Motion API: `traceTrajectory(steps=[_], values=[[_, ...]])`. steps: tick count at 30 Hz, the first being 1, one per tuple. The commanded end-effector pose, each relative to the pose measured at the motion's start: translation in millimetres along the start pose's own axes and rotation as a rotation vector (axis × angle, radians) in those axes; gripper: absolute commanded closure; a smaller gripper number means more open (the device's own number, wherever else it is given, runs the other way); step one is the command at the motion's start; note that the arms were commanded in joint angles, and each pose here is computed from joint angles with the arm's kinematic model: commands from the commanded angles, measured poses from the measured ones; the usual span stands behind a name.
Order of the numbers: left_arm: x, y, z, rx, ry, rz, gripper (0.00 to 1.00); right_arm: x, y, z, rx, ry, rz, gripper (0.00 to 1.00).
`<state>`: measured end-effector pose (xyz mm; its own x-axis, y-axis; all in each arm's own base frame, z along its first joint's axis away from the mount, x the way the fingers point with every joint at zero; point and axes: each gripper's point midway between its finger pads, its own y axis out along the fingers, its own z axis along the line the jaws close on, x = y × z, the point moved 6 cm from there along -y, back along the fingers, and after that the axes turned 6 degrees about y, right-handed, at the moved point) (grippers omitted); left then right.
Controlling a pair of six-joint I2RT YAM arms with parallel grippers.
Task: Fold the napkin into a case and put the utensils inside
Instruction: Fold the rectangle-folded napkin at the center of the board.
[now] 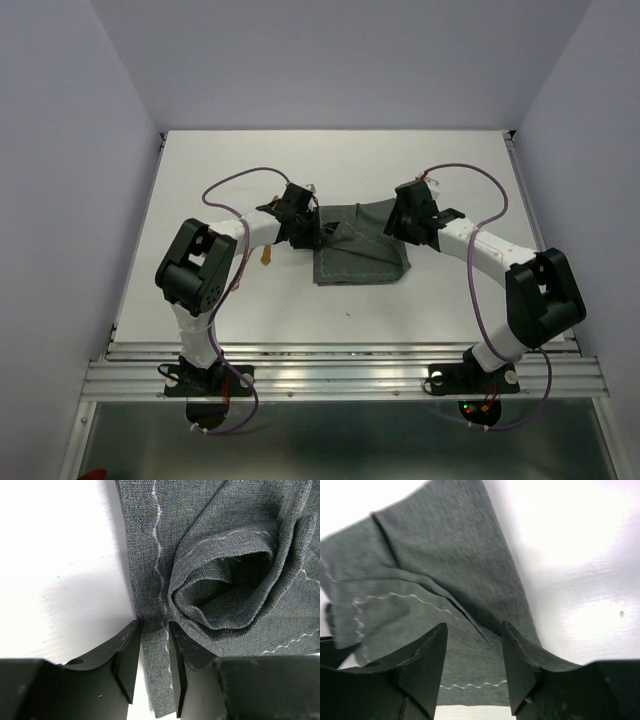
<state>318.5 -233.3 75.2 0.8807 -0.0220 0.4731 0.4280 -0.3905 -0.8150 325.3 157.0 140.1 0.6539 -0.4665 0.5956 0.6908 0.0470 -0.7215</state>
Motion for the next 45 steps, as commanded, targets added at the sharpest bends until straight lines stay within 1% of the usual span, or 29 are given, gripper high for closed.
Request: traceTrajectory(steps=[1, 3, 6, 12, 15, 16, 18, 19, 21, 22, 25, 34, 39, 45], values=[[1, -10, -1, 0.023, 0.030, 0.002, 0.59, -4, 0, 2, 0.042, -0.060, 0.022, 0.44], [2, -9, -1, 0.023, 0.030, 0.003, 0.59, -12, 6, 2, 0.043, -0.085, 0.067, 0.41], [0, -8, 0, 0.023, 0.025, 0.010, 0.59, -18, 12, 1, 0.047, -0.118, 0.107, 0.41], [-1, -6, 0, 0.022, 0.020, 0.012, 0.59, -27, 16, 0, 0.069, -0.137, 0.149, 0.45], [-1, -6, 0, 0.020, 0.017, 0.012, 0.59, -30, 12, 0, 0.099, -0.144, 0.160, 0.54], [-1, -6, 0, 0.020, 0.017, 0.014, 0.59, -31, 9, 1, 0.135, -0.155, 0.163, 0.62], [-1, -5, 0, 0.020, 0.014, 0.013, 0.59, -32, 4, 3, 0.169, -0.163, 0.162, 0.70], [-2, -4, 0, 0.021, 0.015, 0.016, 0.59, -32, 2, 3, 0.180, -0.170, 0.160, 0.81], [-1, -4, 0, 0.020, 0.015, 0.015, 0.59, -32, -2, 1, 0.185, -0.180, 0.161, 0.88], [-1, -4, 0, 0.020, 0.014, 0.015, 0.59, -33, -3, -1, 0.180, -0.191, 0.169, 0.94], [-1, -4, 0, 0.021, 0.011, 0.016, 0.59, -40, -4, -7, 0.173, -0.208, 0.195, 0.99], [3, -10, -2, 0.014, 0.004, 0.001, 0.59, -82, -12, -31, 0.155, -0.243, 0.306, 0.99], [6, -11, -4, 0.006, 0.003, -0.002, 0.59, -93, -22, -36, 0.175, -0.235, 0.317, 0.99], [8, -17, -5, 0.013, 0.007, 0.001, 0.59, -99, -25, -46, 0.158, -0.235, 0.323, 0.99]])
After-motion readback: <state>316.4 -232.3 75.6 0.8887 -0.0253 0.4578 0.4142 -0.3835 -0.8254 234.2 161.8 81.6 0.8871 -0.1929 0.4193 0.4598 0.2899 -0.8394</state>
